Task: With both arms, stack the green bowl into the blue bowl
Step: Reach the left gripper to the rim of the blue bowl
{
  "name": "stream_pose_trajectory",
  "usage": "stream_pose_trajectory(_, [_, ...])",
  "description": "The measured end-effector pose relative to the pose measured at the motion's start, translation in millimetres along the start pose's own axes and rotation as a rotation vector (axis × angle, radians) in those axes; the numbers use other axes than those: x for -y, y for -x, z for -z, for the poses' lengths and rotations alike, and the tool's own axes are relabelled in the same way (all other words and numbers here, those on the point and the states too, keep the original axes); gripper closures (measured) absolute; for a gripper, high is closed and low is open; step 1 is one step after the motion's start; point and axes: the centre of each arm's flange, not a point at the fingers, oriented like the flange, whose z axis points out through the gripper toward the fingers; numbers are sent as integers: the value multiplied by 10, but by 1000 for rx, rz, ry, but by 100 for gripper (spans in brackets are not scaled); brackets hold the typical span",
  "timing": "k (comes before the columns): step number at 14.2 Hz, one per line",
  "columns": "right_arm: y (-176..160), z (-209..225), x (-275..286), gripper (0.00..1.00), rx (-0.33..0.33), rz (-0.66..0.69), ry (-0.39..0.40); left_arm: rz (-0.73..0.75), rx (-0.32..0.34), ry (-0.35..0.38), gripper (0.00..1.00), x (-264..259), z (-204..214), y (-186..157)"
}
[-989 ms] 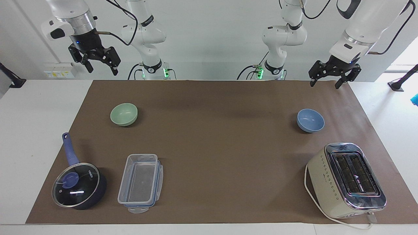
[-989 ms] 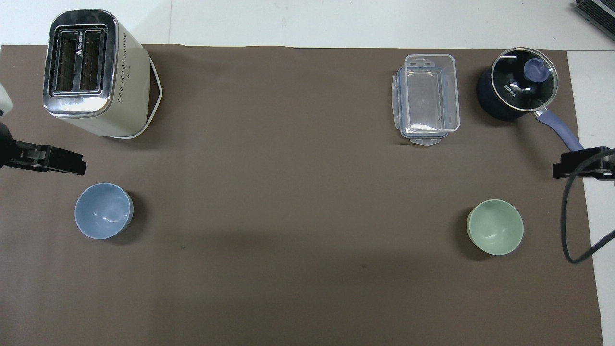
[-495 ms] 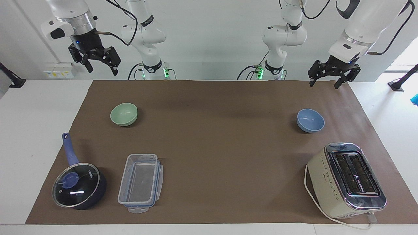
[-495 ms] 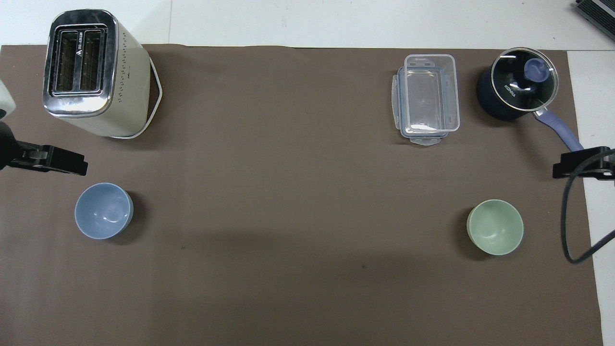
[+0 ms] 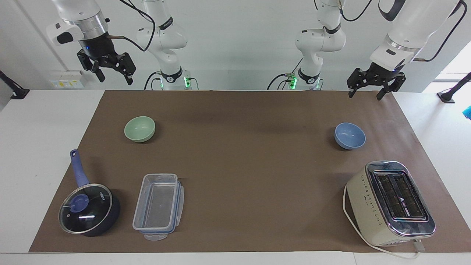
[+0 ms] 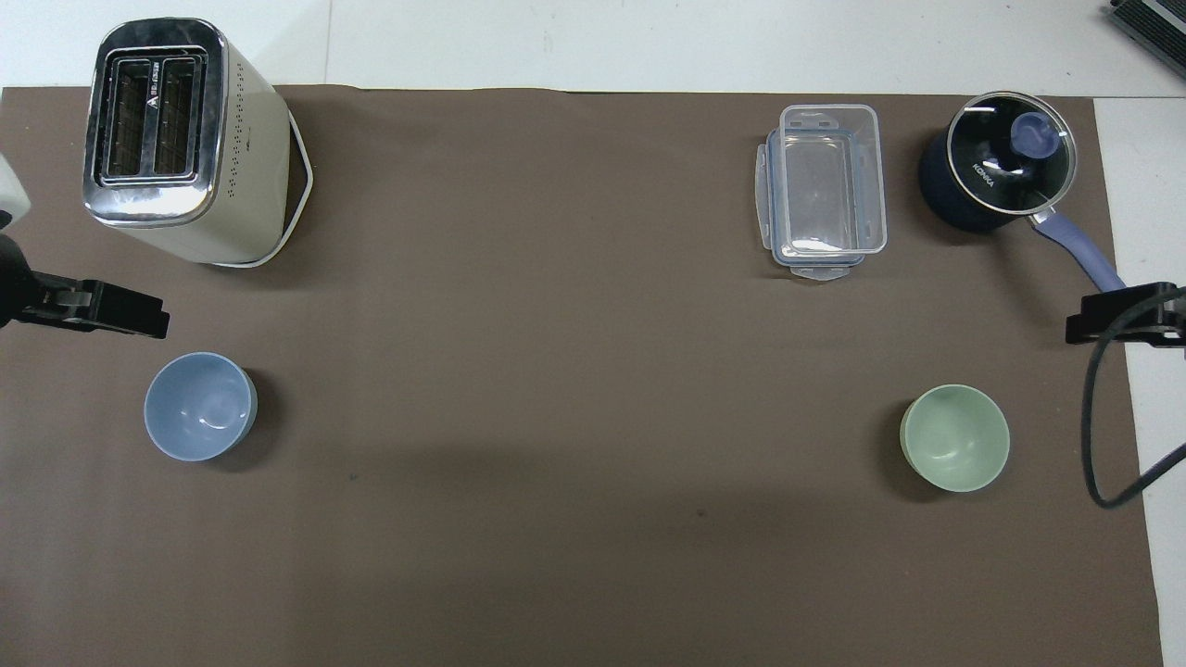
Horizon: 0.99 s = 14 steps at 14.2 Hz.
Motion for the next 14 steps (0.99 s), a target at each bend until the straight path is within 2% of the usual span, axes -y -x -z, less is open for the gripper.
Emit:
stream_pose_trajectory(5, [0,0,0,0,0,0,0,-1,10,17,0,-8,-49,26])
stream_pose_trajectory(9, [0,0,0,0,0,0,0,-32,23,42,0,94,-268,136])
stream_pose_trajectory(12, [0,0,0,0,0,0,0,-49,11,55,0,412,-512,184])
stream_pose_trajectory(14, [0,0,0,0,0,0,0,-57,-4,98,0,751,-674,239])
